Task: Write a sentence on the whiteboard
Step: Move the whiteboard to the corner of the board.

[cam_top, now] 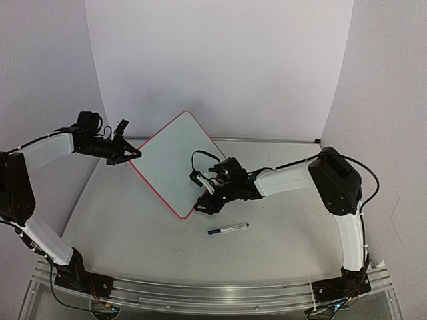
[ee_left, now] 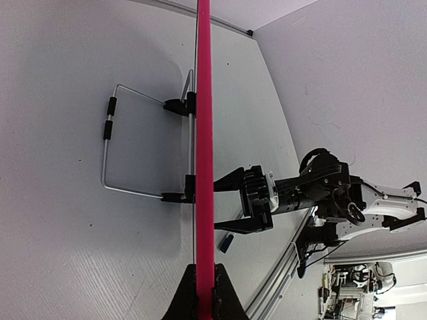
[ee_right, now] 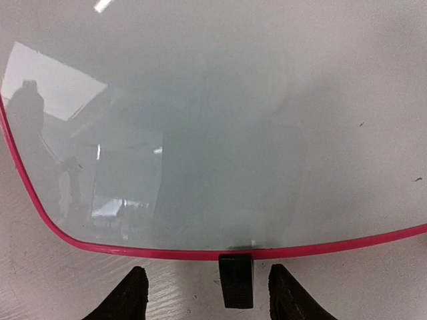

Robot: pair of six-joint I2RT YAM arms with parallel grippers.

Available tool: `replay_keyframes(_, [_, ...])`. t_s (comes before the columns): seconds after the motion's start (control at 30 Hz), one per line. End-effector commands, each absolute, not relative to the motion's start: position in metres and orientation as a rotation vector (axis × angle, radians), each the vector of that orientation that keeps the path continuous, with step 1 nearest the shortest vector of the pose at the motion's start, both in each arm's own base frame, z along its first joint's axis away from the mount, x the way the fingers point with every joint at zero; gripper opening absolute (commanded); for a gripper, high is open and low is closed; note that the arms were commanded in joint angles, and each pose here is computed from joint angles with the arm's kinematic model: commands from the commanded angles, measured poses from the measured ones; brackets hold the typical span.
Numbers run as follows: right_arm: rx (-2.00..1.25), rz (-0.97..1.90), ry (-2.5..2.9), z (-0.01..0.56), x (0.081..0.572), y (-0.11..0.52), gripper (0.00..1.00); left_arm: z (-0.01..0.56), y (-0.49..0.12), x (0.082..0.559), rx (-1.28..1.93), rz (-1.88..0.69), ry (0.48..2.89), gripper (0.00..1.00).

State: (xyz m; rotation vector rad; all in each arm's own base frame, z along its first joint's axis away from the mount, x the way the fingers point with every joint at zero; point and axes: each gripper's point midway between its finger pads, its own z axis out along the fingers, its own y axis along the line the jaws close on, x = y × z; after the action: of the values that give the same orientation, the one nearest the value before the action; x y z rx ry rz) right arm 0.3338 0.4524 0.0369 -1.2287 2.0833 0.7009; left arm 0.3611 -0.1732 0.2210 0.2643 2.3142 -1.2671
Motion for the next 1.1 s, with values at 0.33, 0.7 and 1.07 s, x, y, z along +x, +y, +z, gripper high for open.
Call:
replay_keyframes(0.33, [-1.254,0.635,2.066,0.031,0.349,0.461,0.29,0.223,-0.19,0.357,0.319,-1.336,2.275,0.0])
replay_keyframes(0.7, [-1.245,0.582,2.108,0.016,0.347,0.454,0.12,0.22,-0.191,0.358,0.324,-1.328,2.281,0.0])
replay_keyframes(1.07, [-1.015,0.382,2.154,0.036,0.34,0.46,0.0,0.215,-0.198,0.358,0.374,-1.322,2.29,0.0])
